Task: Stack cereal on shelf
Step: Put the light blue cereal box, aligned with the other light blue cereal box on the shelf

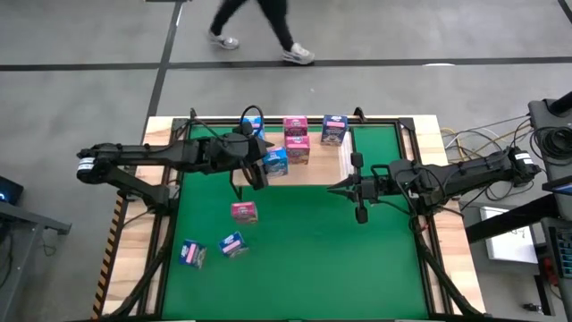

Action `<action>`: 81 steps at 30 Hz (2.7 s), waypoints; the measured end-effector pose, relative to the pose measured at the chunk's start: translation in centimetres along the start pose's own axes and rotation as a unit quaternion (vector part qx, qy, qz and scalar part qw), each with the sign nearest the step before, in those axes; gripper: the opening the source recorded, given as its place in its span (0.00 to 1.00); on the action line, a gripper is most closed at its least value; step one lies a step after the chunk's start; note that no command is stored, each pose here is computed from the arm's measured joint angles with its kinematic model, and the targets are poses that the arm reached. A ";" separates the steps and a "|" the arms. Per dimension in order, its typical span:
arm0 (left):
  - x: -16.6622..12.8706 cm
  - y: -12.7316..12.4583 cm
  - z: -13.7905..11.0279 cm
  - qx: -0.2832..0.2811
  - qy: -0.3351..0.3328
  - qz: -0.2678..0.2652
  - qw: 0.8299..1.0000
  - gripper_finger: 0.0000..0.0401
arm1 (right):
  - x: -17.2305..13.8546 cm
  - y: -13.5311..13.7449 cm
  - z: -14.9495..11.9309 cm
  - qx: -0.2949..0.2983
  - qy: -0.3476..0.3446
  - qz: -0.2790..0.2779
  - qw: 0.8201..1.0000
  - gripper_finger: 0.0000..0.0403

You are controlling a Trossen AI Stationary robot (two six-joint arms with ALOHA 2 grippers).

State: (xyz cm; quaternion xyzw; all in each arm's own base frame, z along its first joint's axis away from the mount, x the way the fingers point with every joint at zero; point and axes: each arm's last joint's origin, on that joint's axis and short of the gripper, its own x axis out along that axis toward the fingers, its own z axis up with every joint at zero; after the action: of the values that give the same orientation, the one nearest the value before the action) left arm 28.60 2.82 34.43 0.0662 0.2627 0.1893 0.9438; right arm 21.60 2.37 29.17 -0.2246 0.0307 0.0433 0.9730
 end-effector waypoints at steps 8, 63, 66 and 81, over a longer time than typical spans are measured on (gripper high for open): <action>-0.3 0.1 0.1 -0.004 -0.005 0.000 1.000 0.57 | 0.0 0.0 0.0 0.000 0.000 0.000 1.000 0.03; -1.3 0.3 -0.8 0.012 0.044 -0.045 0.998 0.41 | 0.0 0.0 0.0 0.001 0.002 0.001 1.000 0.03; -2.3 0.6 -1.4 0.036 0.069 -0.048 0.996 0.40 | 0.0 0.0 0.0 0.001 0.002 0.001 1.000 0.03; -5.2 1.4 -1.9 0.059 0.076 -0.080 0.992 0.40 | 0.0 0.0 0.0 0.001 0.002 0.001 1.000 0.03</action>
State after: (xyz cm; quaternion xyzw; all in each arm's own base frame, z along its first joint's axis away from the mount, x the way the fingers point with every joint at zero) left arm 23.05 2.13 35.58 0.0864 0.3487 0.1015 0.9277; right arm 21.60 2.37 29.13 -0.2236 0.0324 0.0436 0.9732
